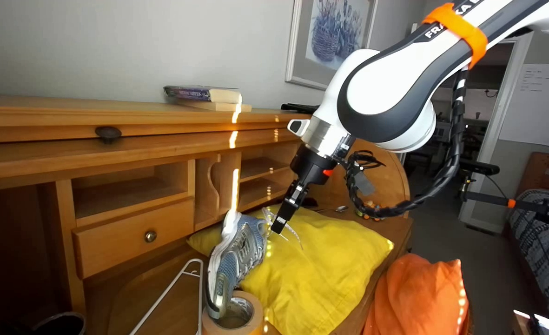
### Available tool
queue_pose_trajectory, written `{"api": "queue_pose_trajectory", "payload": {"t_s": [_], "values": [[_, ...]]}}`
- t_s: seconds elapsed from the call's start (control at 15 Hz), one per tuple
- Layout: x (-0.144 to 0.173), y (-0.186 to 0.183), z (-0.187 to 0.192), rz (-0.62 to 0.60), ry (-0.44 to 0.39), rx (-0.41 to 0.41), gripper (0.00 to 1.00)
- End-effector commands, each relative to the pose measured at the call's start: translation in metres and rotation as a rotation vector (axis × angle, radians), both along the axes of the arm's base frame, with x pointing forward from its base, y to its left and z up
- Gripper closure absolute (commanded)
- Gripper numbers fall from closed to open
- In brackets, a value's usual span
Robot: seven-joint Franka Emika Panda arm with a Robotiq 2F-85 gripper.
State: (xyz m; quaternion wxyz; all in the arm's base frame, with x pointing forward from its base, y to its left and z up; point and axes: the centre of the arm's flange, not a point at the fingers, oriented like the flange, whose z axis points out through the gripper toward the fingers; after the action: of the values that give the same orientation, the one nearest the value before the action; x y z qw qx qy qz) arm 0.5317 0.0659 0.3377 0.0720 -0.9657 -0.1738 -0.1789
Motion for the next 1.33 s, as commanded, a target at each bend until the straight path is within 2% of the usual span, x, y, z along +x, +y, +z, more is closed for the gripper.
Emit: {"api": "queue_pose_trajectory", "payload": {"t_s": [0.0,0.8,1.27], "values": [[-0.001,0.003,0.011,0.033,-0.028,-0.002,0.99],[0.012,0.029,0.041,0.141,-0.094,-0.025,0.99],[0.016,0.033,0.068,0.225,-0.171,-0.045,0.99]]}}
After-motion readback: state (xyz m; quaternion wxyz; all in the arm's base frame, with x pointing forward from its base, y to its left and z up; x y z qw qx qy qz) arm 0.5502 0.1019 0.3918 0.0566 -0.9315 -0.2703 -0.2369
